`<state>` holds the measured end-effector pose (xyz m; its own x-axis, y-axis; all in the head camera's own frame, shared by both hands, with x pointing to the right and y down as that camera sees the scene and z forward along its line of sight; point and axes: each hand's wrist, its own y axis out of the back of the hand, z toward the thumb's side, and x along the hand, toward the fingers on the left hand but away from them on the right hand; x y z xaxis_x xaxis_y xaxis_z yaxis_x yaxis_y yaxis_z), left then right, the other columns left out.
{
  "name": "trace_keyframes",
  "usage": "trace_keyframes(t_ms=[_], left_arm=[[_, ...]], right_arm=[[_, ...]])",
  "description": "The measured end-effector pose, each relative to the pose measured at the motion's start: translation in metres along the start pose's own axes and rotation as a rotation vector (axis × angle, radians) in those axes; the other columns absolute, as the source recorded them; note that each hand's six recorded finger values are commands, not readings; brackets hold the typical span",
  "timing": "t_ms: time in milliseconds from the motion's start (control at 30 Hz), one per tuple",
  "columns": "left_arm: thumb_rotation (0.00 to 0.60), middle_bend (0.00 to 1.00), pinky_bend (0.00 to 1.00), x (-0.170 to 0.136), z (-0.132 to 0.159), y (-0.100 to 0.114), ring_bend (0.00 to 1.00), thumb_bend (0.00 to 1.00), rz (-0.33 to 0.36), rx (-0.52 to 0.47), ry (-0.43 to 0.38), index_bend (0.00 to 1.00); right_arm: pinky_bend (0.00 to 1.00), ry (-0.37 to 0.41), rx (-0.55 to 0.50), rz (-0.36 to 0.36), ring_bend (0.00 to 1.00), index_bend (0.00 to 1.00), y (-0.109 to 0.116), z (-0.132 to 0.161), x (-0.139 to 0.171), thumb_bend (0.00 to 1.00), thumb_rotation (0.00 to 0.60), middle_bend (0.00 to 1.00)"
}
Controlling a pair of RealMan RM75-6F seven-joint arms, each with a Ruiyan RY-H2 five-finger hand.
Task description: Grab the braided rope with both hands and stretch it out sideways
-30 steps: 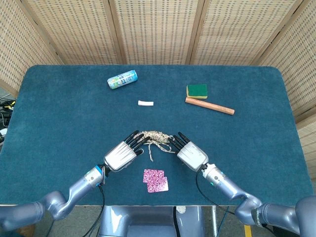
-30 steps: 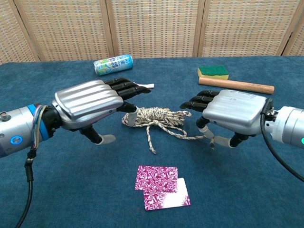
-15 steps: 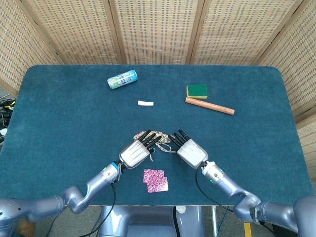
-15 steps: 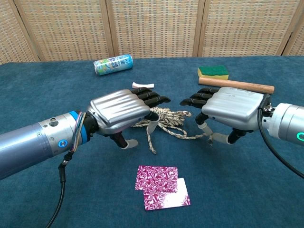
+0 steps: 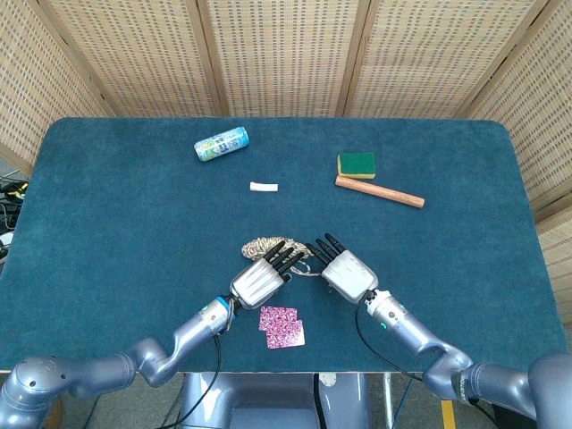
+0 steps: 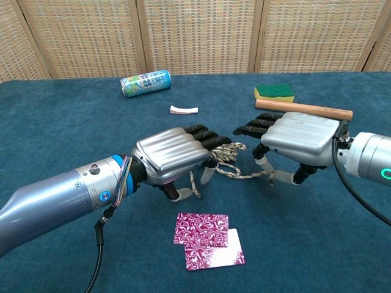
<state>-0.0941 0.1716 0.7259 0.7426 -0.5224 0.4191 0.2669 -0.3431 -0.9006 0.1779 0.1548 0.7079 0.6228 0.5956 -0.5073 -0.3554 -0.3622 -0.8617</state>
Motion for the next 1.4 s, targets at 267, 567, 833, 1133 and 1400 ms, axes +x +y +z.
trace_keyframes(t_ms=[267, 567, 833, 1133, 1400], left_arm=[[0.6, 0.0, 0.0, -0.001, -0.005, -0.004, 0.0, 0.34, -0.01, 0.005, 0.013, 0.48], [0.6, 0.0, 0.0, 0.005, -0.002, -0.009, 0.0, 0.36, -0.027, 0.0, 0.017, 0.49], [0.6, 0.0, 0.0, 0.009, 0.0, -0.01, 0.0, 0.36, -0.028, -0.015, 0.019, 0.51], [0.6, 0.0, 0.0, 0.011, 0.003, -0.012, 0.0, 0.38, -0.033, -0.016, 0.014, 0.54], [0.6, 0.0, 0.0, 0.012, 0.005, -0.013, 0.0, 0.4, -0.035, -0.011, 0.011, 0.56]], right_arm=[[0.0, 0.007, 0.0, -0.003, 0.0, 0.63, -0.001, 0.003, -0.001, 0.55, 0.6, 0.03], [0.0, 0.006, -0.007, -0.008, 0.0, 0.63, 0.001, 0.004, -0.003, 0.55, 0.6, 0.03], [0.0, 0.007, -0.008, -0.005, 0.0, 0.64, 0.0, 0.005, -0.004, 0.55, 0.6, 0.03], [0.0, 0.008, -0.01, -0.006, 0.0, 0.64, -0.001, 0.005, -0.005, 0.55, 0.6, 0.03], [0.0, 0.006, -0.013, -0.003, 0.0, 0.65, -0.001, 0.005, -0.006, 0.55, 0.6, 0.03]])
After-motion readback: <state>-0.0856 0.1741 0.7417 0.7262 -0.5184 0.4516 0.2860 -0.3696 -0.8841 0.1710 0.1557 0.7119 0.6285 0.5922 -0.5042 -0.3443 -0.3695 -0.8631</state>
